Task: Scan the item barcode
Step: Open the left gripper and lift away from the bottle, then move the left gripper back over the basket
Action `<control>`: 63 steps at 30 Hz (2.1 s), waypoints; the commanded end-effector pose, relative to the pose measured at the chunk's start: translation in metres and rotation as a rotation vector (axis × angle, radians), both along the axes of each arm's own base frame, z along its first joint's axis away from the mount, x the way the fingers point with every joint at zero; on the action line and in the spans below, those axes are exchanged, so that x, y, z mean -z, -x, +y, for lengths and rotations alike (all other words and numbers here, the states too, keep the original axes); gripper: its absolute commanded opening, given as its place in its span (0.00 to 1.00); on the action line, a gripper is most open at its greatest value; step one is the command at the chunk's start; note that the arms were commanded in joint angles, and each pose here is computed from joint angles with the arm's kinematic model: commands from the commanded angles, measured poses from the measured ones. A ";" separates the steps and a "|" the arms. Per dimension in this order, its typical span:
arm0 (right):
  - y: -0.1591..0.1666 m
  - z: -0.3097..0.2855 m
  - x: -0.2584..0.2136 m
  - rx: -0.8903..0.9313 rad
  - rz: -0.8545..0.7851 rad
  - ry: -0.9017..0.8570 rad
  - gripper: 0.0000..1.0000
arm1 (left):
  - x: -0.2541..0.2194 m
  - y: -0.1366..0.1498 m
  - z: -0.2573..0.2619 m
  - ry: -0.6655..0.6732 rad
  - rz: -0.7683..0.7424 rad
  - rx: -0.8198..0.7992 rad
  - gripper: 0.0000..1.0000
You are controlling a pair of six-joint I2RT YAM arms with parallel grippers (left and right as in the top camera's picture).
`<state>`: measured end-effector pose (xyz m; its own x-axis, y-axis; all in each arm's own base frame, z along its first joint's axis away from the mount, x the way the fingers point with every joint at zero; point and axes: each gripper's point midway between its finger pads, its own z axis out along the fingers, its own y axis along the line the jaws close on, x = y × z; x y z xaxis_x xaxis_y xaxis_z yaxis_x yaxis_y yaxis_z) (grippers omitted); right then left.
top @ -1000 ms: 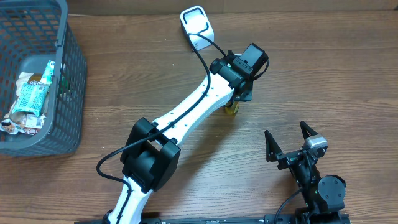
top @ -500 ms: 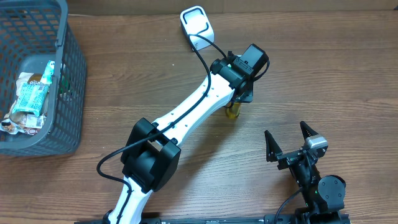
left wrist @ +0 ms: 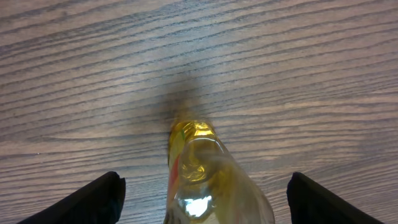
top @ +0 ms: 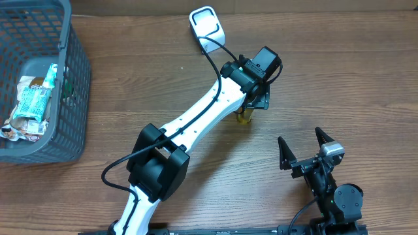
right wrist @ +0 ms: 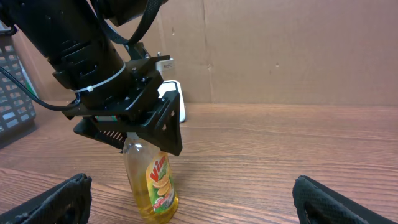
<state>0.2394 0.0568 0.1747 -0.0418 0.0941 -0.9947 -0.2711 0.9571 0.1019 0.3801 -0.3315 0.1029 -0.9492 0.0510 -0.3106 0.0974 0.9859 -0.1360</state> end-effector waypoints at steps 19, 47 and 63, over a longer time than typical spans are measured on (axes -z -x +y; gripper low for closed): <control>0.000 0.000 0.002 -0.003 -0.004 0.001 1.00 | -0.117 -0.030 -0.002 0.104 -0.254 0.124 0.86; 0.000 0.000 0.002 -0.003 -0.005 0.001 1.00 | -0.224 -0.011 0.287 -0.064 -0.267 -0.326 0.04; 0.000 0.000 0.002 -0.003 -0.005 0.001 1.00 | -0.222 -0.009 0.298 -0.086 -0.252 -0.338 0.04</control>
<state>0.2394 0.0567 0.1746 -0.0420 0.0937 -0.9947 -0.2707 0.9573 0.1016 0.3906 -0.0373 0.3135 -0.8263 -0.2282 -0.5149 -0.2226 0.9721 -0.0735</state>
